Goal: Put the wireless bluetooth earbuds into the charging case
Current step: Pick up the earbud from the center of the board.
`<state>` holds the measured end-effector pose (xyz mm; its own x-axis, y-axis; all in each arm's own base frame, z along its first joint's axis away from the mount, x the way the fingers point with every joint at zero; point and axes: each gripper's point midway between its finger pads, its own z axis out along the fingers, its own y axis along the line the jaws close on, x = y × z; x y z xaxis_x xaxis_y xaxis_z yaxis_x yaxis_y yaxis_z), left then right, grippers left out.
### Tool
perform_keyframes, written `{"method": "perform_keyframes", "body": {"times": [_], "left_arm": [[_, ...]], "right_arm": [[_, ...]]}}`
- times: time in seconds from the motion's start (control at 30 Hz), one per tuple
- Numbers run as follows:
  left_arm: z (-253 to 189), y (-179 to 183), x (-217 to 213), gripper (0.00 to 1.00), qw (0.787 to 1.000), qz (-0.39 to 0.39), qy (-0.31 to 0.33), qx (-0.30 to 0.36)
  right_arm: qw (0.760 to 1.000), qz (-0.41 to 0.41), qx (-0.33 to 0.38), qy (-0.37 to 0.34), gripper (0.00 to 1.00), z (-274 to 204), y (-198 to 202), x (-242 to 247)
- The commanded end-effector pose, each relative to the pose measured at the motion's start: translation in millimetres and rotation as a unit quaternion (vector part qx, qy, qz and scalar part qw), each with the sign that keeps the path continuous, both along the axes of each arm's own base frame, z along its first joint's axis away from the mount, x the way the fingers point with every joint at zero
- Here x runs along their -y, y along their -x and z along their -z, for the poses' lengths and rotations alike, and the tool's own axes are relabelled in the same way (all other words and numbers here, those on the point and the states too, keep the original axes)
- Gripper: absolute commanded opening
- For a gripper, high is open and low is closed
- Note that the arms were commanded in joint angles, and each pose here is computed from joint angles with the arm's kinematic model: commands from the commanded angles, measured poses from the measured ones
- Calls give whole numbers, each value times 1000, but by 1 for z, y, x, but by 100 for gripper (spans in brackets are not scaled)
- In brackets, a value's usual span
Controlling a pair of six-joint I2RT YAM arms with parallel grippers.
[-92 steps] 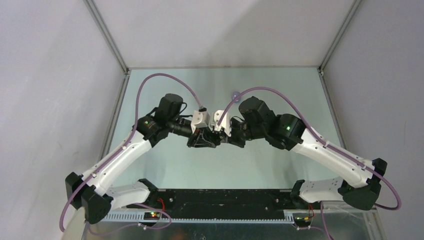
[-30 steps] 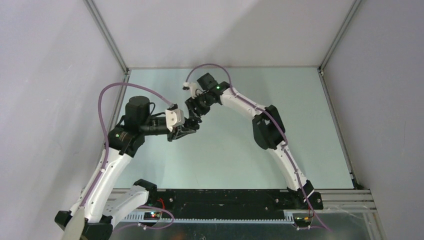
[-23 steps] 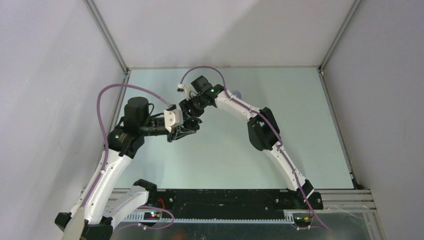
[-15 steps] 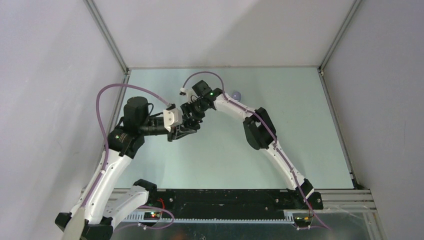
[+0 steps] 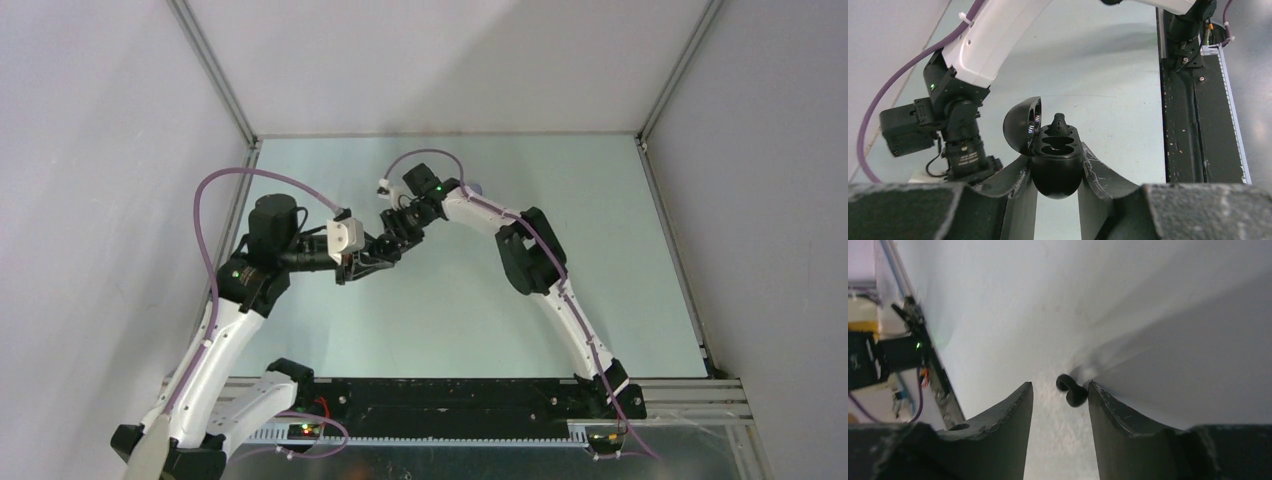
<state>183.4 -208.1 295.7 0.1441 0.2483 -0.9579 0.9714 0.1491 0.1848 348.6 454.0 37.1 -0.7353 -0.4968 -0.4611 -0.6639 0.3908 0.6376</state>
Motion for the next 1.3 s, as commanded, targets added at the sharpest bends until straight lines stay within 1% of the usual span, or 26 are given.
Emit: {"method": "perform_keyframes", "body": {"times": [0.0,0.03,0.07,0.2,0.27,0.33,0.47,0.53,0.57,0.6,0.63,0.67,0.7,0.8,0.87,0.9,0.93,1.1,1.27], "left_arm": [[-8,2,0,6,1000,5,15,11],[-9,2,0,6,1000,6,16,12],[-9,2,0,6,1000,5,17,12],[-10,3,0,6,1000,6,18,11],[-11,4,0,7,1000,6,20,12],[-11,4,0,7,1000,6,22,12],[-12,4,0,7,1000,5,24,10],[-12,5,-1,7,1000,5,24,10],[-12,4,-1,8,1000,5,24,11],[-11,4,-1,8,1000,4,23,10],[-11,4,-1,8,1000,4,23,10],[-11,3,-1,8,1000,3,23,10],[-11,3,-1,8,1000,3,23,9],[-11,2,0,8,1000,2,23,8],[-11,2,0,8,1000,2,23,6],[-11,2,0,8,1000,2,23,6],[-10,2,0,8,1000,2,24,6],[-11,2,0,8,1000,2,26,6],[-11,0,0,9,1000,-1,28,2]], "right_arm": [[999,-41,-17,-19,48,-29,33,18],[998,-50,-30,-17,47,-27,45,20],[998,-63,-20,-18,46,-33,49,23],[996,-89,-23,5,44,-32,78,32],[996,-88,-14,15,43,-35,82,34],[997,-77,4,21,42,-38,75,37],[996,-55,68,24,40,-53,46,43],[991,-74,113,22,40,-63,41,47],[984,-93,152,21,41,-70,40,47],[979,-109,169,25,42,-69,45,48],[969,-126,211,22,44,-77,42,47],[965,-142,219,24,47,-73,50,47],[957,-157,243,19,48,-77,51,46],[947,-206,248,12,52,-68,69,42],[944,-226,240,24,53,-57,74,40],[941,-231,245,24,53,-60,73,36],[940,-244,235,40,52,-47,77,37],[934,-258,241,52,50,-33,76,31],[921,-270,276,57,48,-26,73,20]]}}
